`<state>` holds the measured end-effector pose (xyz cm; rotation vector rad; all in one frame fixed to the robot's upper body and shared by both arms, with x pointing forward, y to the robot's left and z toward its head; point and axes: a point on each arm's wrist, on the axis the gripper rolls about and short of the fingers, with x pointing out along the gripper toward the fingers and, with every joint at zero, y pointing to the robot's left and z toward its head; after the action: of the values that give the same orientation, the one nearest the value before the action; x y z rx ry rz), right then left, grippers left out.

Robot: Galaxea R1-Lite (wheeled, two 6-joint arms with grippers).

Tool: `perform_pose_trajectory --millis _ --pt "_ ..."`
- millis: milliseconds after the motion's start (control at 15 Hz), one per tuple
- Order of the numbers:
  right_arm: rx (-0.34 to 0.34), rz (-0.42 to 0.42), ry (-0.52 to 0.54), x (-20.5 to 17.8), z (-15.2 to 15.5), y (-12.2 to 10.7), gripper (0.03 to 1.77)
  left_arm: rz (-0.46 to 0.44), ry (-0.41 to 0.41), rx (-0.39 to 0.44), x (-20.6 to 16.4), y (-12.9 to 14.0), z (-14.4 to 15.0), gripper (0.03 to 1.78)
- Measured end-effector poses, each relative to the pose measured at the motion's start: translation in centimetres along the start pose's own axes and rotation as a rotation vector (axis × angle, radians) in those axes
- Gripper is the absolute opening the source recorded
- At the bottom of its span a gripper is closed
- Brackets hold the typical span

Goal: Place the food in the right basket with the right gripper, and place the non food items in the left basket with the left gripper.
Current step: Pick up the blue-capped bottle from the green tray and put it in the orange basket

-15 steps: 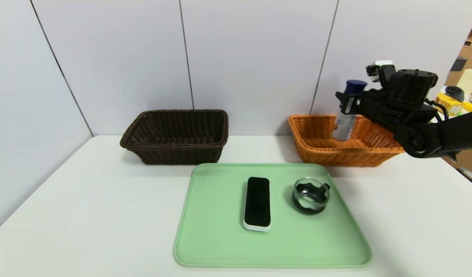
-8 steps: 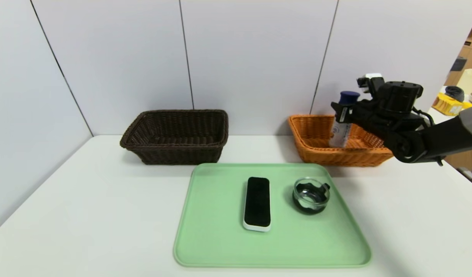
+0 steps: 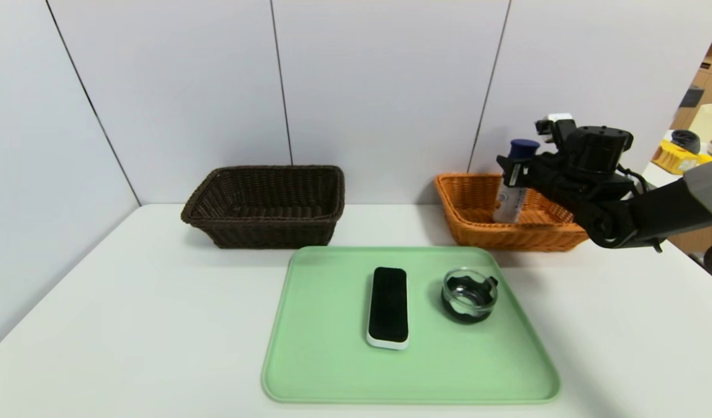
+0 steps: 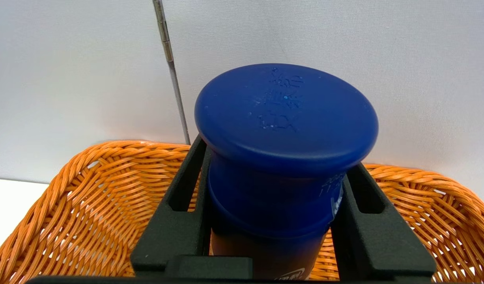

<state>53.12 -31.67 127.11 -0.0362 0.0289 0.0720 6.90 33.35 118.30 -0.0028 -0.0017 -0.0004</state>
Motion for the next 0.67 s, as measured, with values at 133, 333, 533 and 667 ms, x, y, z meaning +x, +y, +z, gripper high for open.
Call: perform_pose_trajectory --millis 133,333,533,667 --pt "0.000 0.001 -0.002 -0.09 0.15 0.03 0.81 0.000 0.000 0.000 0.00 0.00 0.00 1.69" --pt "-0.002 0.003 -0.006 -0.29 0.40 0.10 0.81 0.000 0.000 0.000 0.00 0.00 0.00 1.69" --pt "0.000 0.001 -0.014 -0.45 0.50 0.08 0.98 0.000 0.000 0.000 0.00 0.00 0.00 1.69" --pt "0.003 0.000 -0.013 -0.52 0.56 0.09 1.15 0.000 0.000 0.000 0.00 0.00 0.00 1.69"
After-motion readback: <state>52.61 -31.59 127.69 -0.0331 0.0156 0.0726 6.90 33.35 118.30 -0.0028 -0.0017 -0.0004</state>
